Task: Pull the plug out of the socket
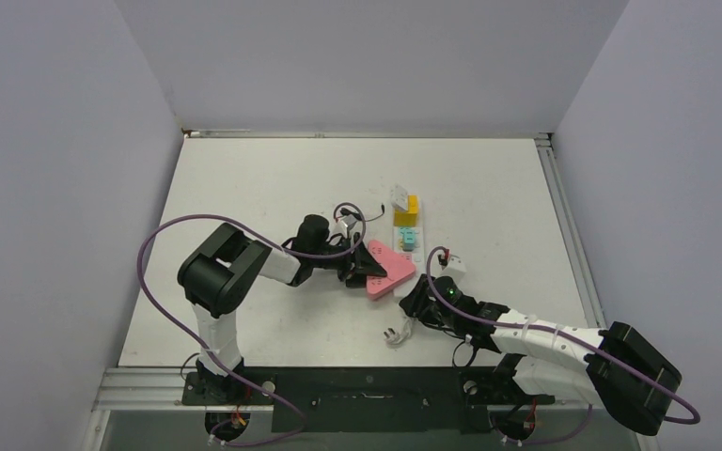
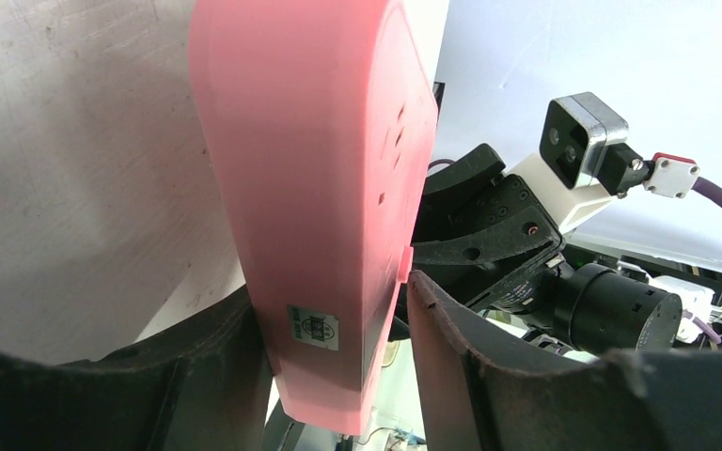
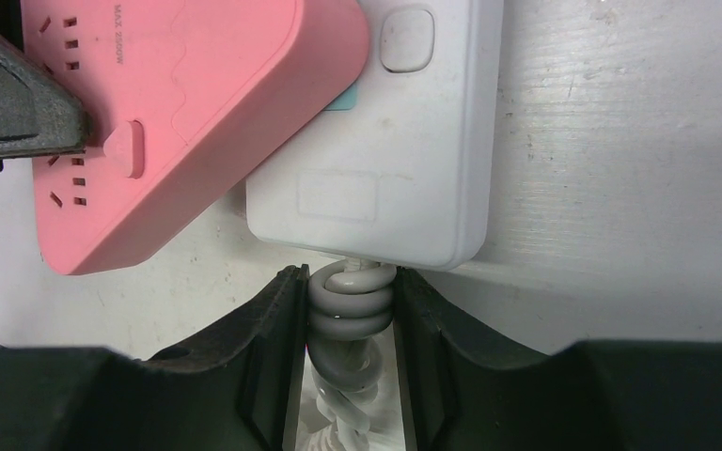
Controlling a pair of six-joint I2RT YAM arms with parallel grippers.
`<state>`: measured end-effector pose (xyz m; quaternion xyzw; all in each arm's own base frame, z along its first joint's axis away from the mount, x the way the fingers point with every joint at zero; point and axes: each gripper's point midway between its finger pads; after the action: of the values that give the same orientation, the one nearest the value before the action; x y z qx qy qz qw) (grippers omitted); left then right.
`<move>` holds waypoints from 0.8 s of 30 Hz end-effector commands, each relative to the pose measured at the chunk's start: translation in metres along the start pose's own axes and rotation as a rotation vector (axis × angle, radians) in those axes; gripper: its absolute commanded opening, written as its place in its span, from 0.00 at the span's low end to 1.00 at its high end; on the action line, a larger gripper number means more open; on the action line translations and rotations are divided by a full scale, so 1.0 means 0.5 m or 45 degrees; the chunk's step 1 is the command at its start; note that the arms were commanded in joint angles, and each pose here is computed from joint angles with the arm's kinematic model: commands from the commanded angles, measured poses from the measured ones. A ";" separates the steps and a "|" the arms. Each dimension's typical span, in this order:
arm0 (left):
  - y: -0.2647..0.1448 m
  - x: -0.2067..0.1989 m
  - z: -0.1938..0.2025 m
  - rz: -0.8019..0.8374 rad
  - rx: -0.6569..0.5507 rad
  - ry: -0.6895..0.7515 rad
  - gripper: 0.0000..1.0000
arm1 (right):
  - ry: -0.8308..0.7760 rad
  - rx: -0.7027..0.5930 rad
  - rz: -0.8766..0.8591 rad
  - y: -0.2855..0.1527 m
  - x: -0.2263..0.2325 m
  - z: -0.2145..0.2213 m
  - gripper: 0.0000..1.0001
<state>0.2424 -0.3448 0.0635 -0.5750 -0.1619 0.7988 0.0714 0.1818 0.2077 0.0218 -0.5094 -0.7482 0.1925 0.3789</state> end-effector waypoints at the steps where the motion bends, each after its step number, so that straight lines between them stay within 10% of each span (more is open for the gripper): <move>1: -0.002 -0.035 -0.003 0.088 0.015 0.063 0.45 | 0.051 -0.088 -0.128 -0.005 0.050 -0.042 0.05; 24: -0.004 -0.041 0.001 0.129 0.015 0.037 0.07 | 0.033 -0.045 -0.025 0.014 0.000 -0.006 0.05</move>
<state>0.2433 -0.3465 0.0743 -0.5799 -0.1420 0.8002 0.0572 0.1818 0.2091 0.0185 -0.5053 -0.7509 0.1819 0.3843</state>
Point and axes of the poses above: each gripper's point midway between its finger pads, its own y axis out along the fingers, its own x axis along the line the jaws close on, z = x × y, and after that the axes turned 15 degrees about -y, right-handed
